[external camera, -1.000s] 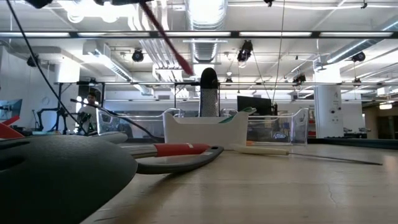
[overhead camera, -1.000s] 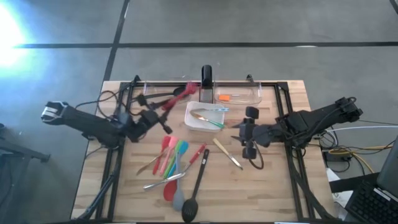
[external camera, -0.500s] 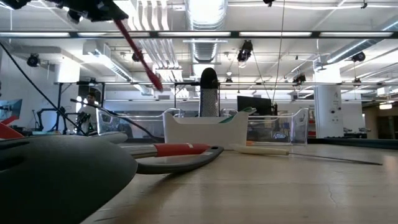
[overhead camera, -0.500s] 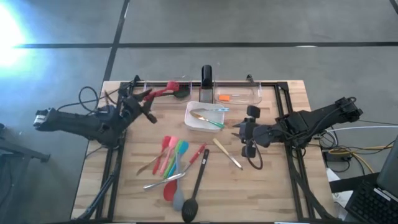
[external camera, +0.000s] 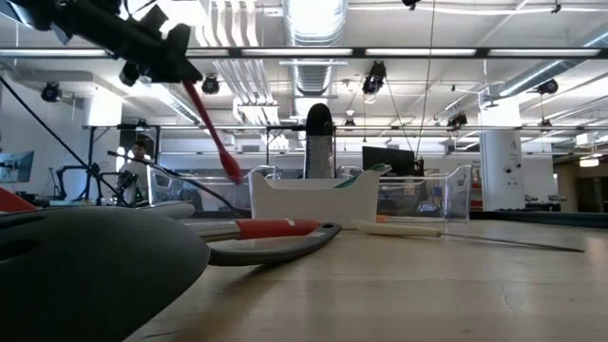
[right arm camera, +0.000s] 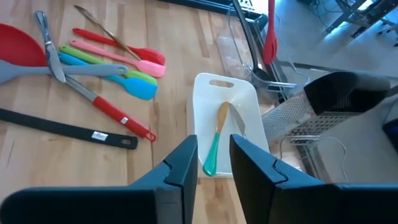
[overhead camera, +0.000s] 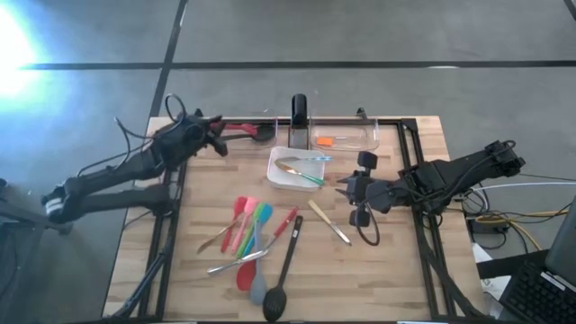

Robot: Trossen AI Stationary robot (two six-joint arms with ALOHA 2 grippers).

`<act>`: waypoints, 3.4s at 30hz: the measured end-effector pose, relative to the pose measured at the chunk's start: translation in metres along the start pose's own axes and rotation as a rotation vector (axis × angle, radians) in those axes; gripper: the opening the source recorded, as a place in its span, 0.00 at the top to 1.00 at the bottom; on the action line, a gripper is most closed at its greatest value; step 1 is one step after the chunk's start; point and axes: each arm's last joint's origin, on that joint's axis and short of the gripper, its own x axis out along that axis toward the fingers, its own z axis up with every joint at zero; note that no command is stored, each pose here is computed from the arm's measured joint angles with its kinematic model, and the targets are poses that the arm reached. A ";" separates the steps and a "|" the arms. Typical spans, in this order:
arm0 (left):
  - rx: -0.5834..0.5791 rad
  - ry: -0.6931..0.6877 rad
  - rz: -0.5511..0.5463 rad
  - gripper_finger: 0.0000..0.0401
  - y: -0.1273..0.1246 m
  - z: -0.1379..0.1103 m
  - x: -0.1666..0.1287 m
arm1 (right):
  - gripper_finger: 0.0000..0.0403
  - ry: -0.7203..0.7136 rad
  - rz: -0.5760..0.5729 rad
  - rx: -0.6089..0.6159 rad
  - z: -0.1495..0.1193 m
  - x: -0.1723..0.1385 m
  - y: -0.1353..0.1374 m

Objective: Pick & Place Kitchen Items
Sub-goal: Put the red slotted spoon into the left transparent bin, then put the gold table knife into the white bin

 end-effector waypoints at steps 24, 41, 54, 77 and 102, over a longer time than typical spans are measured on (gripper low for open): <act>-0.025 0.097 -0.094 0.78 0.025 -0.031 0.080 | 0.81 0.000 0.000 -0.024 0.000 0.000 0.000; -0.035 0.133 -0.093 0.78 0.033 -0.040 0.093 | 0.80 0.003 0.001 -0.024 0.000 0.000 0.000; -0.018 0.276 -0.031 0.43 0.036 -0.054 0.088 | 0.83 0.005 0.001 -0.022 0.000 0.000 0.000; 0.058 0.253 -0.369 0.44 -0.020 0.039 0.039 | 0.83 0.014 0.006 0.012 -0.001 0.000 0.000; 0.267 0.942 -0.630 0.47 -0.104 -0.015 -0.057 | 0.78 0.025 0.010 0.053 -0.003 0.000 0.000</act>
